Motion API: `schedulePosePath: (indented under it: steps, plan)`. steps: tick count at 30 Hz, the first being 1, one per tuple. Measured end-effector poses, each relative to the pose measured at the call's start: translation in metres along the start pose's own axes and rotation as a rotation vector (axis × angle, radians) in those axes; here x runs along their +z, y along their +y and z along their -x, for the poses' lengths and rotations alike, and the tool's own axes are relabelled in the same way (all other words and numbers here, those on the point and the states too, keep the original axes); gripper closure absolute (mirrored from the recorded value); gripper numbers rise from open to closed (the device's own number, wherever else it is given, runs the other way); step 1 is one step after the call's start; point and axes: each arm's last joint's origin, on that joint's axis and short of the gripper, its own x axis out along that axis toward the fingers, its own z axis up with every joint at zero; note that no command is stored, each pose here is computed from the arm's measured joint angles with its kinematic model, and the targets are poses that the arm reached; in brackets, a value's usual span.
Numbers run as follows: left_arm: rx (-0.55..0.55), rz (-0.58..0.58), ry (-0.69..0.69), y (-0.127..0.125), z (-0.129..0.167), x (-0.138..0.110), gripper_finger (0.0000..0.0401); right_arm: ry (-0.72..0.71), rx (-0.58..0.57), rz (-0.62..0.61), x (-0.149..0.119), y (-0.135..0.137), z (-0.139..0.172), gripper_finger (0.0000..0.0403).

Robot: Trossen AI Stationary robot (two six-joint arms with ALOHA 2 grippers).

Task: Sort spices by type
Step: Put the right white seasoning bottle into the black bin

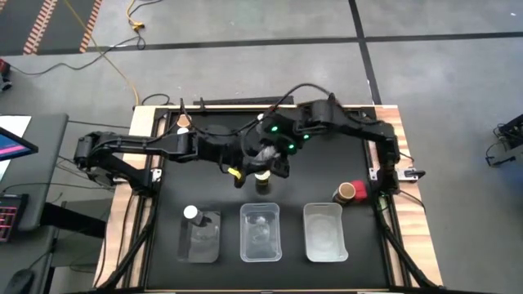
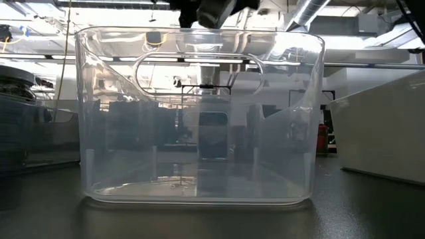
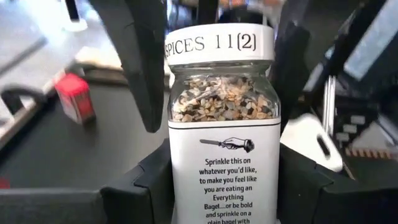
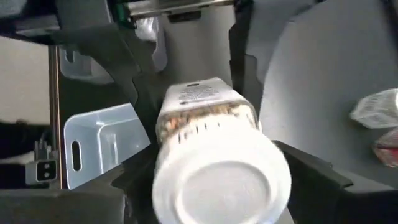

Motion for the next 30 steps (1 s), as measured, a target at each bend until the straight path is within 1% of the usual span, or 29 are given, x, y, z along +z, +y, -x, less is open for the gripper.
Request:
schedulePosePath:
  steps: [3, 5, 8, 10, 12, 14, 16, 18, 20, 23, 27, 30]
  plan:
    - [0.013, 0.005, -0.067, 0.001, 0.001, 0.007, 0.0206, -0.047, -0.092, -0.015, -0.007, 0.004, 0.023, 0.0100]
    - [0.006, -0.002, -0.056, 0.003, 0.001, 0.005, 0.0206, -0.051, -0.174, -0.025, -0.018, 0.007, 0.041, 0.0100]
    - [-0.010, -0.030, -0.079, 0.002, 0.002, 0.007, 0.0205, -0.124, -0.273, -0.062, -0.029, 0.014, 0.065, 0.0100]
    - [-0.009, -0.038, -0.110, 0.002, 0.004, 0.011, 0.0205, -0.114, -0.316, -0.082, -0.042, 0.019, 0.071, 0.0100]
    - [-0.002, -0.042, -0.153, 0.002, 0.005, 0.015, 0.0205, -0.114, -0.334, -0.108, -0.052, 0.024, 0.070, 0.0100]
    - [-0.002, -0.044, -0.169, 0.002, 0.004, 0.017, 0.0205, -0.108, -0.352, -0.145, -0.069, 0.026, 0.070, 0.0100]
    - [-0.008, -0.046, -0.189, 0.002, 0.004, 0.018, 0.0205, -0.131, -0.379, -0.183, -0.091, 0.028, 0.069, 0.0100]
    - [-0.011, -0.046, -0.201, 0.001, 0.005, 0.020, 0.0205, -0.184, -0.361, -0.224, -0.111, 0.031, 0.062, 0.0100]
    - [-0.008, -0.042, -0.224, 0.001, 0.005, 0.022, 0.0205, -0.245, -0.319, -0.248, -0.131, 0.033, 0.047, 0.0100]
    - [-0.012, -0.018, -0.276, 0.001, 0.005, 0.026, 0.0205, -0.413, -0.241, -0.268, -0.158, 0.033, 0.023, 0.0100]
    - [-0.021, 0.013, -0.307, 0.001, 0.005, 0.028, 0.0205, -0.643, -0.181, -0.268, -0.187, 0.018, -0.014, 0.0100]
    - [0.002, 0.020, -0.313, 0.001, 0.005, 0.029, 0.0205, -0.781, -0.148, -0.271, -0.198, 0.006, -0.043, 0.0100]
